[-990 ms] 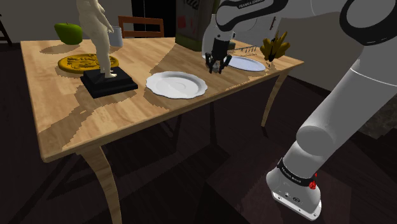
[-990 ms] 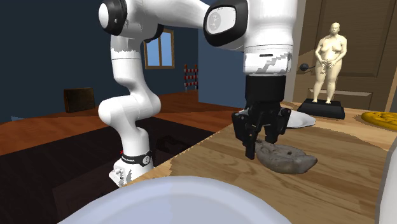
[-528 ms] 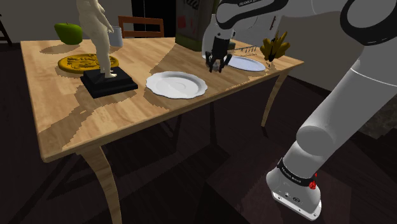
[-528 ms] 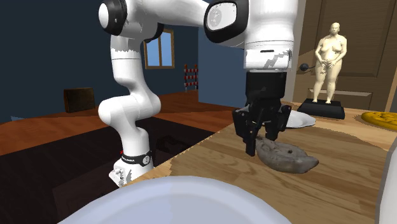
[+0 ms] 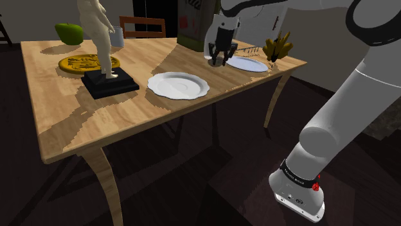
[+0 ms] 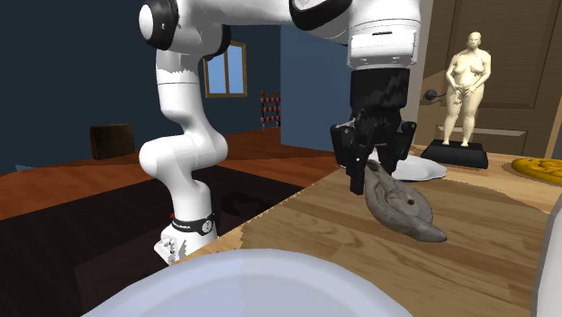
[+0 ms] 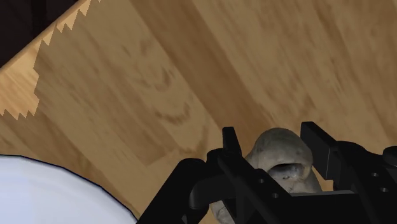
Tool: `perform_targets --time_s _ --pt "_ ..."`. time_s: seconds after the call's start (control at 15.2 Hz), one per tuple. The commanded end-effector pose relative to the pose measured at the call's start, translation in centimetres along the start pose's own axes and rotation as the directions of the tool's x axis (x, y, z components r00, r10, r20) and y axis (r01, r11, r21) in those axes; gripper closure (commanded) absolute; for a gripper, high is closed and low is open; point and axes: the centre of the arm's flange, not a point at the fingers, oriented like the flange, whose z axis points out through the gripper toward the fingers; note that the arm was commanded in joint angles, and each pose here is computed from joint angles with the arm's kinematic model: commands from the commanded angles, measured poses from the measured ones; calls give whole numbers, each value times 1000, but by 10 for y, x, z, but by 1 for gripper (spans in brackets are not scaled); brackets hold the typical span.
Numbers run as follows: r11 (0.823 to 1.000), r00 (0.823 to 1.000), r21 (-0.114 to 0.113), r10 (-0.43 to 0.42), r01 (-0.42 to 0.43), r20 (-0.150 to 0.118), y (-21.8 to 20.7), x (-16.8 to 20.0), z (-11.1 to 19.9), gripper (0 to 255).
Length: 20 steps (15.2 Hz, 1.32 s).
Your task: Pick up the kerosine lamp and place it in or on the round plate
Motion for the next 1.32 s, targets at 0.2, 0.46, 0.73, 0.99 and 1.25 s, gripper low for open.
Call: perform_targets --time_s 0.2,0.46,0.73,0.99,1.25 --pt "1000 1000 0 0 0 0 1 1 -27 255" --pt "1000 1000 0 0 0 0 24 13 -33 255" --pt "1000 1000 0 0 0 0 71 38 -29 255" --pt "1000 1000 0 0 0 0 117 62 -26 255" --pt "1000 1000 0 0 0 0 164 87 -22 255"
